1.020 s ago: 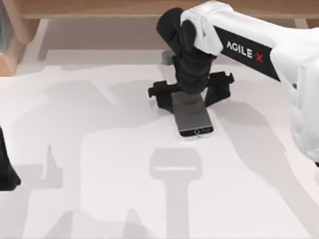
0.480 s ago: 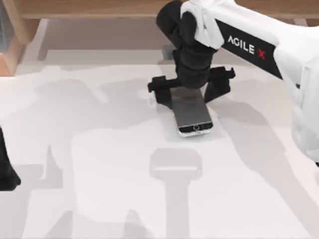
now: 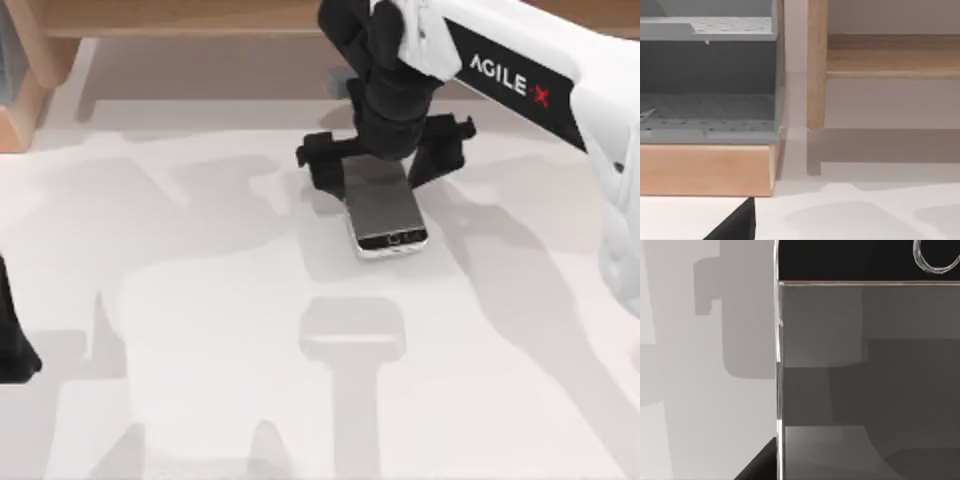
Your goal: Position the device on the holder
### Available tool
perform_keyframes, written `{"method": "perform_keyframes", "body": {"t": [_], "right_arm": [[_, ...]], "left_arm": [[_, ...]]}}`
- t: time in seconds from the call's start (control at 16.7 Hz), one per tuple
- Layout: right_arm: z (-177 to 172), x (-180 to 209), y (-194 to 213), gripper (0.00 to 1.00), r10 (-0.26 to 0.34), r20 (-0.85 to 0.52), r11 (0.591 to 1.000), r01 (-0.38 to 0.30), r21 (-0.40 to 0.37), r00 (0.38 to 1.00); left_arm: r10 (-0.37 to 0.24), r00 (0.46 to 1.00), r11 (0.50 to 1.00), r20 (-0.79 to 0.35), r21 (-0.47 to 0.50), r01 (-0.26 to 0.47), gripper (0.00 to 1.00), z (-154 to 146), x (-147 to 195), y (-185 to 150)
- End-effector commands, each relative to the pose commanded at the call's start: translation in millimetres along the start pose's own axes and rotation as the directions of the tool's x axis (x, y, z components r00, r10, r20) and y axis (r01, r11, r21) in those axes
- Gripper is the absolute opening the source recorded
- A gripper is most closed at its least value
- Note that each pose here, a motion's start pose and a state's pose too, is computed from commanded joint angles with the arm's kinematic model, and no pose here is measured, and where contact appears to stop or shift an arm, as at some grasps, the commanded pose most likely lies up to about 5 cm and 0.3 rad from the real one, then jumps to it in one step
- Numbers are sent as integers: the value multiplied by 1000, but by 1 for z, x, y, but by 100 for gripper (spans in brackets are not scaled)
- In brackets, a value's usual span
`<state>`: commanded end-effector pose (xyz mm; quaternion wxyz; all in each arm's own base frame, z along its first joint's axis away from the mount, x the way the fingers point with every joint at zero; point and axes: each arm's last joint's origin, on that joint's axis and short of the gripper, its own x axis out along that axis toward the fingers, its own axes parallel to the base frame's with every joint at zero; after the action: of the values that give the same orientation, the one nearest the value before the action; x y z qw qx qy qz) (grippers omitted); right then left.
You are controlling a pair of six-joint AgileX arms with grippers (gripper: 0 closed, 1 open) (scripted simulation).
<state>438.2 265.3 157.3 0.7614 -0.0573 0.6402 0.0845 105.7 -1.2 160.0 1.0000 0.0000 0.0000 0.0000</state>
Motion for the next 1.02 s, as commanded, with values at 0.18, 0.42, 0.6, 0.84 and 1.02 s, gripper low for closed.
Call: {"method": "perform_keyframes", "body": {"t": [0.18, 0.42, 0.6, 0.84, 1.02], "right_arm": [[2, -48, -16, 0, 35, 87, 999, -34, -14, 996], [-9, -119, -63, 0, 63, 211, 998, -59, -27, 975], [-32, -161, -113, 0, 57, 286, 998, -53, -22, 957], [-84, -194, -182, 0, 21, 343, 1000, -26, 12, 939], [-137, -199, -228, 0, -11, 365, 998, -10, 56, 931]], "left_arm": [[0, 1000, 1000, 0, 0, 0, 100, 0, 0, 0], [0, 1000, 1000, 0, 0, 0, 100, 0, 0, 0], [0, 1000, 1000, 0, 0, 0, 100, 0, 0, 0], [0, 1000, 1000, 0, 0, 0, 100, 0, 0, 0], [0, 1000, 1000, 0, 0, 0, 100, 0, 0, 0]]}}
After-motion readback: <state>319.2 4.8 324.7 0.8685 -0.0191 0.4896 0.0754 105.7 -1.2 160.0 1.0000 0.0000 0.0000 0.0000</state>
